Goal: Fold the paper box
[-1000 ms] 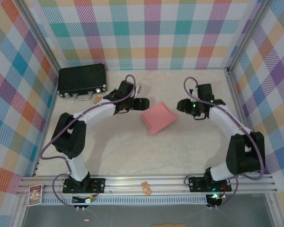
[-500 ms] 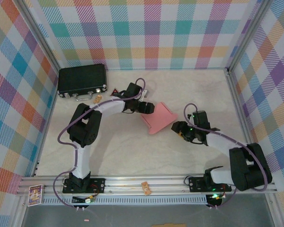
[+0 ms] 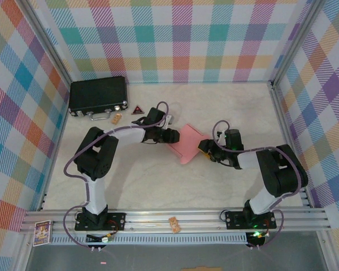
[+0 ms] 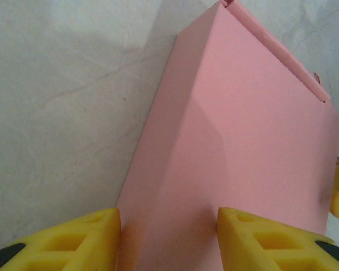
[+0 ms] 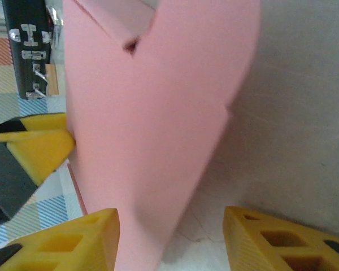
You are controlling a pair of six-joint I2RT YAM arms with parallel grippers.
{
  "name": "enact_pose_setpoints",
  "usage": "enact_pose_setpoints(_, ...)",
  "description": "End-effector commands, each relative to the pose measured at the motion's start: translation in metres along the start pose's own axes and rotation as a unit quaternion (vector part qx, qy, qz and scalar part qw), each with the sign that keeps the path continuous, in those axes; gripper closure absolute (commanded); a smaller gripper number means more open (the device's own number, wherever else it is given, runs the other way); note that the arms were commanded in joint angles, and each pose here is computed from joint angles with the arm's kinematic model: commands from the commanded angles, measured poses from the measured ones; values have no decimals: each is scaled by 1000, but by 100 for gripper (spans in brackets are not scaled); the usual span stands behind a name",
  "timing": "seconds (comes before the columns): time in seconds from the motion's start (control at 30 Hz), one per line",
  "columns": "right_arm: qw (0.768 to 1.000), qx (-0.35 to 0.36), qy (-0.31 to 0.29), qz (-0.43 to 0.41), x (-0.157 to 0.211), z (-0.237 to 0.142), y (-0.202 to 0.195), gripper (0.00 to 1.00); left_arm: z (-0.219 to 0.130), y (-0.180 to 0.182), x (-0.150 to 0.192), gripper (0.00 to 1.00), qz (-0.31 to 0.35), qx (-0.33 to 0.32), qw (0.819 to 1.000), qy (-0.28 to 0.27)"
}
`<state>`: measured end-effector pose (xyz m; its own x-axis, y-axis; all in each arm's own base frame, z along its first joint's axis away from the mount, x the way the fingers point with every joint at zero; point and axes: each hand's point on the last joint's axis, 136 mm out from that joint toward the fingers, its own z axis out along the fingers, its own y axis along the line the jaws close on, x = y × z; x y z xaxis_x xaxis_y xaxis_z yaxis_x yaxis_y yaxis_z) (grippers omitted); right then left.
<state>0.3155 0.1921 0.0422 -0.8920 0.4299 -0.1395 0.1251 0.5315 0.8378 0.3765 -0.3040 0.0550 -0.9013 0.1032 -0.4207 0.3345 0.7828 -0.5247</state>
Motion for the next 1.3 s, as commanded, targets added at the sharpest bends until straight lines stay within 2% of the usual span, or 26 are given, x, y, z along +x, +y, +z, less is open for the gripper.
enact_pose_setpoints(0.0, 998, -55, 6, -27, -5, 5, 26, 50, -6, -9, 2, 53, -9, 15, 1000, -6)
enact_pose_setpoints(0.3, 994, -96, 17, -59, -4, 4, 48, 51, 3, -8, -5, 53, -3, 12, 1000, -6)
enact_pose_setpoints(0.67, 991, -109, 45, -66, 2, 22, 58, 52, 11, -17, 3, 61, -15, 39, 999, 5)
enact_pose_setpoints(0.97, 991, -109, 44, -66, 2, 29, 67, 54, 13, -24, 4, 63, -20, 56, 998, 11)
enact_pose_setpoints(1.03, 992, -101, 37, -70, 1, 25, 70, 54, 13, -24, 4, 63, -20, 56, 998, 11)
enact_pose_setpoints(1.27, 998, -7, 21, -59, 3, 15, 49, 55, 11, -23, 3, 65, -19, 49, 999, 8)
